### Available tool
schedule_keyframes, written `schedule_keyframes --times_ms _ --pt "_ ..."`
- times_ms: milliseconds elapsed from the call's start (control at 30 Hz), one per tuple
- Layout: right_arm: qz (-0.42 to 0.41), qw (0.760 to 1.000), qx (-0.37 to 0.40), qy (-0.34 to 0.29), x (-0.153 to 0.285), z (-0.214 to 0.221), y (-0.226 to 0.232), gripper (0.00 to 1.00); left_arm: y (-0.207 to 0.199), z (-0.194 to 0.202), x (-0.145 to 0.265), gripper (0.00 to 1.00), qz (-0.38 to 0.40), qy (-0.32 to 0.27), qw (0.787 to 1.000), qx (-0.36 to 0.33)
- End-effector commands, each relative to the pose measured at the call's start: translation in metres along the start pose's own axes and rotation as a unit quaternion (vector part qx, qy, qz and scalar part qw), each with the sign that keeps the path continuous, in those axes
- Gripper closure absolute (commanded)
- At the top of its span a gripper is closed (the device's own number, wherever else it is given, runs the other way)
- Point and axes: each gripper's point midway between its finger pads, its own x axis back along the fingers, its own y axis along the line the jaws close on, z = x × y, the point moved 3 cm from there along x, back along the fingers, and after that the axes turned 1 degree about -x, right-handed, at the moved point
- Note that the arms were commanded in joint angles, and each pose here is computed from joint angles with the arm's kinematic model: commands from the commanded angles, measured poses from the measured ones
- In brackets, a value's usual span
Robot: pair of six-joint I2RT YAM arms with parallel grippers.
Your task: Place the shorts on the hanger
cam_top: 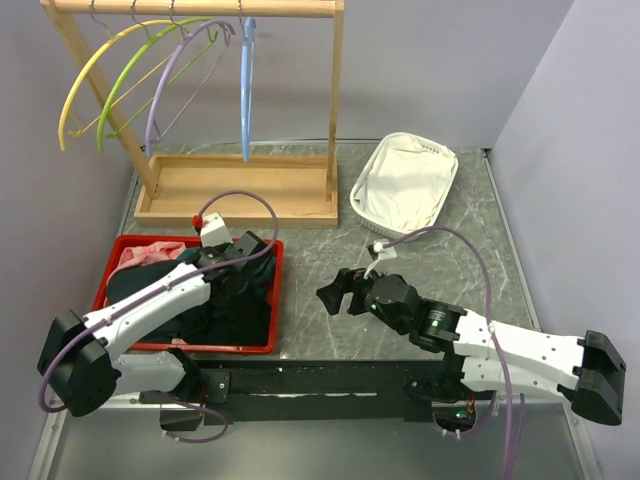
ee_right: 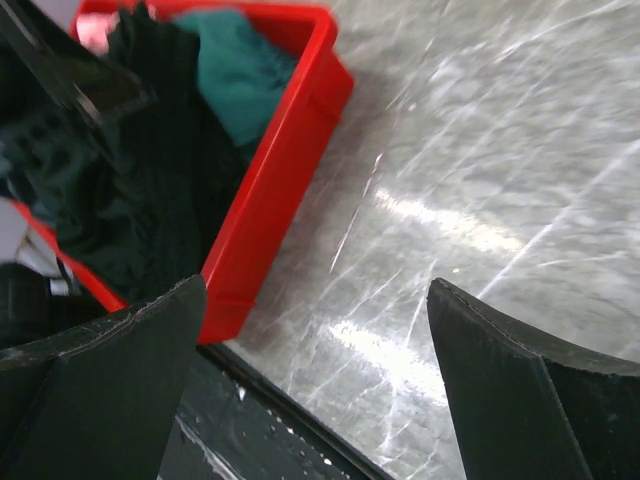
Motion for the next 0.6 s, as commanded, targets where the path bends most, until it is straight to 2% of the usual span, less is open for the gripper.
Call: schedule_keyframes --times_ms 0,100,233,367,567 --pt "-0.06 0.998 0.012 0.013 -0.012 -0.003 0.03 0.02 -0.007 -0.034 0.028 0.99 0.051 -0.019 0.998 0.012" --pt "-0.075 0.997 0.021 0.017 -0.02 -0.008 0.043 0.02 -0.012 -0.058 0.061 0.99 0.142 -0.026 0.989 0.017" --pt "-0.105 0.994 0.028 0.02 -0.028 -0.016 0.066 0.02 -0.011 -0.092 0.114 0.99 0.278 -0.06 0.958 0.028" --pt "-0.134 0.99 0.026 0.03 -0.037 -0.019 0.087 0.04 -0.008 -0.108 0.146 0.99 0.344 -0.074 0.936 -0.006" --pt "-0.155 0.987 0.024 0.046 -0.051 -0.017 0.112 0.06 -0.006 -0.13 0.181 0.99 0.411 -0.103 0.906 -0.002"
